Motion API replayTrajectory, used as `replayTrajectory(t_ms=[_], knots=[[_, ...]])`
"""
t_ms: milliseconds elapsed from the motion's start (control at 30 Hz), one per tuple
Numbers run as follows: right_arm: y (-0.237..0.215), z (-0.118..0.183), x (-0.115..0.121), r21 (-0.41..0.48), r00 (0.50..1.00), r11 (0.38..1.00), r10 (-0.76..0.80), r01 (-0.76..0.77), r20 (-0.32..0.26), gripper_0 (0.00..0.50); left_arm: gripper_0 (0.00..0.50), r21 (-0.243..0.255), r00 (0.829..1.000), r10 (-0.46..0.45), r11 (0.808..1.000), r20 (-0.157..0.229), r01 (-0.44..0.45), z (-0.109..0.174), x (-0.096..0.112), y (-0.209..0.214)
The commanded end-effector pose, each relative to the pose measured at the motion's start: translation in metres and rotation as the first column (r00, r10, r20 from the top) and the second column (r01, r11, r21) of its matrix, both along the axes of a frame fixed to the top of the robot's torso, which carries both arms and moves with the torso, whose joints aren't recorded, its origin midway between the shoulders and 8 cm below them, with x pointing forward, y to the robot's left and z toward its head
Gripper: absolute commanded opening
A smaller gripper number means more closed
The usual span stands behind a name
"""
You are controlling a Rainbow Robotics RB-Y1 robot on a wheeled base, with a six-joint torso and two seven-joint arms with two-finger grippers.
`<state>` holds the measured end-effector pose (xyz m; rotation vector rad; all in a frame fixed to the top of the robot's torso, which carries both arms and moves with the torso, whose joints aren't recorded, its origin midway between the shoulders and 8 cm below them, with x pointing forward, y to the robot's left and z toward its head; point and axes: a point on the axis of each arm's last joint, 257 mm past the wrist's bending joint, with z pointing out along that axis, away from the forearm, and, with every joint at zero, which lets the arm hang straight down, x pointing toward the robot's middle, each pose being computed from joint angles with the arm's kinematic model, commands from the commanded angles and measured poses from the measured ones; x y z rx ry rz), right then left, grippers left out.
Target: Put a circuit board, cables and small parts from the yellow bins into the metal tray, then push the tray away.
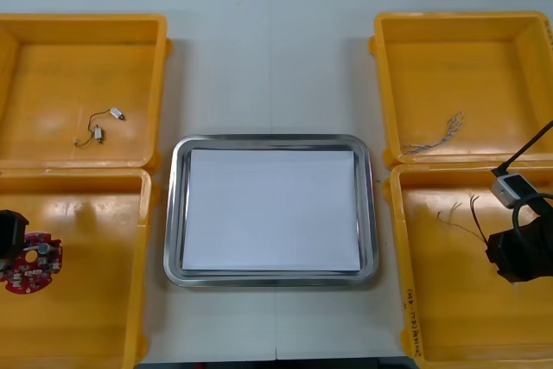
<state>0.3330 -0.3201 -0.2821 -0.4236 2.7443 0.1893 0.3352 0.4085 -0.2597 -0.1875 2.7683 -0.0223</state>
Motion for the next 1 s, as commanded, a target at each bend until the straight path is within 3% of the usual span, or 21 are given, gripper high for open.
replayTrajectory(t_ms=[33, 267, 433, 667, 1000], knots=[[0.007, 0.039, 0.011, 0.012, 0.998, 0.999, -0.038, 0.038, 0.048, 0.0, 0.0, 0.075, 0.999, -0.048, 0.996, 0.02, 0.046, 0.032, -0.012, 0.018], [0.033, 0.067, 0.012, 0.064, 0.995, 0.995, -0.084, 0.081, 0.052, 0.0, 0.0, 0.069, 0.999, -0.024, 0.997, 0.042, 0.021, 0.065, -0.016, 0.021], [0.057, 0.079, 0.012, 0.099, 0.991, 0.988, -0.126, 0.121, 0.046, 0.0, 0.0, 0.072, 0.993, 0.009, 0.997, 0.118, -0.017, 0.091, 0.002, 0.026], [0.085, 0.088, 0.02, 0.134, 0.983, 0.976, -0.18, 0.174, 0.03, 0.0, 0.0, 0.078, 0.985, 0.051, 0.995, 0.167, -0.065, 0.118, 0.021, 0.018], [0.116, 0.096, 0.029, 0.155, 0.975, 0.964, -0.221, 0.215, 0.02, 0.0, 0.0, -0.051, 0.984, 0.045, 0.998, 0.172, -0.036, 0.127, 0.04, -0.041]])
